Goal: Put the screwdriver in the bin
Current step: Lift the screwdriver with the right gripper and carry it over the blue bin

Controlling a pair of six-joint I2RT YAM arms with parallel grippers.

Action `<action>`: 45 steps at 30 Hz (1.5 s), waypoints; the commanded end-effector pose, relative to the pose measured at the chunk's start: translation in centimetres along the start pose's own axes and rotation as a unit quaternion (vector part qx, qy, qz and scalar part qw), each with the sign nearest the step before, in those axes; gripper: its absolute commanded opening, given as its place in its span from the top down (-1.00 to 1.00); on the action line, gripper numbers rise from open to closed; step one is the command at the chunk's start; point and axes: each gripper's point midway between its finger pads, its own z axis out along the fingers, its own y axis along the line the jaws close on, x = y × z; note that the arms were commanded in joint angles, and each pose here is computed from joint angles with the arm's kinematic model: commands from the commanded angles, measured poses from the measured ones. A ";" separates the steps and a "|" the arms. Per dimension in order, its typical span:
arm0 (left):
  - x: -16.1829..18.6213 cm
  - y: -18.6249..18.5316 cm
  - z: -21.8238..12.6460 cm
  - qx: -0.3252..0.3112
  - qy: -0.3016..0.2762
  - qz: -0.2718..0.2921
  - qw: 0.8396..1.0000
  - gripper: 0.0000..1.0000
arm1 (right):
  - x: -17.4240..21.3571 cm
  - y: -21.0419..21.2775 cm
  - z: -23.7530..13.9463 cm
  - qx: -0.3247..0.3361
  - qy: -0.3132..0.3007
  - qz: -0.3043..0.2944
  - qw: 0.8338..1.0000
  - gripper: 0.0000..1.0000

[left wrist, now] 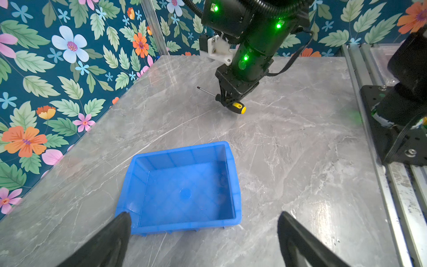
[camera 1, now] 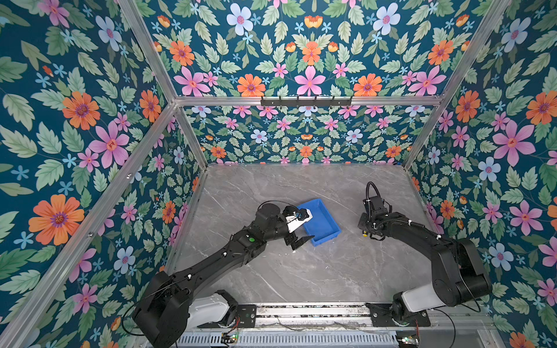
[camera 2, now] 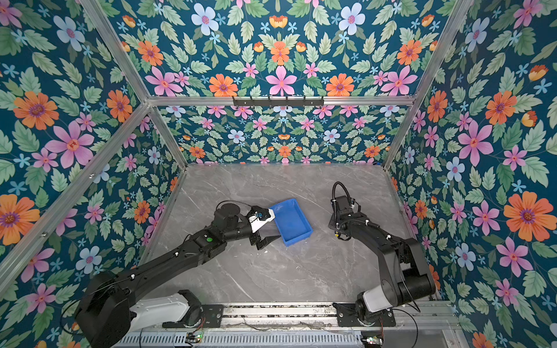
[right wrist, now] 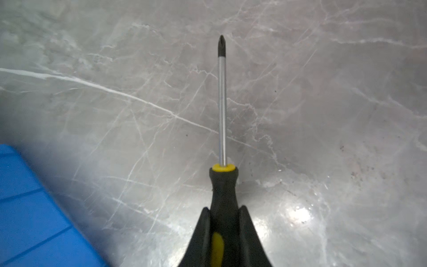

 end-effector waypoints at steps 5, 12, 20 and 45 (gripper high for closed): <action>-0.7 -0.2 -1.8 -0.015 -0.009 -0.013 1.000 -1.00 | -0.6 4.1 -3.1 -0.068 -0.028 -0.094 0.993 0.99; 0.6 0.0 -3.8 -0.058 -0.005 -0.029 0.998 -1.00 | 0.2 10.0 -5.9 -0.112 -0.045 -0.184 0.976 1.00; 2.4 0.4 -5.3 -0.097 0.025 -0.035 0.994 -1.00 | 2.2 17.0 -6.3 -0.166 -0.025 -0.242 0.956 1.00; 4.4 0.8 -5.5 -0.119 0.059 -0.039 0.990 -1.00 | 8.1 18.8 1.7 -0.127 0.055 -0.271 0.953 1.00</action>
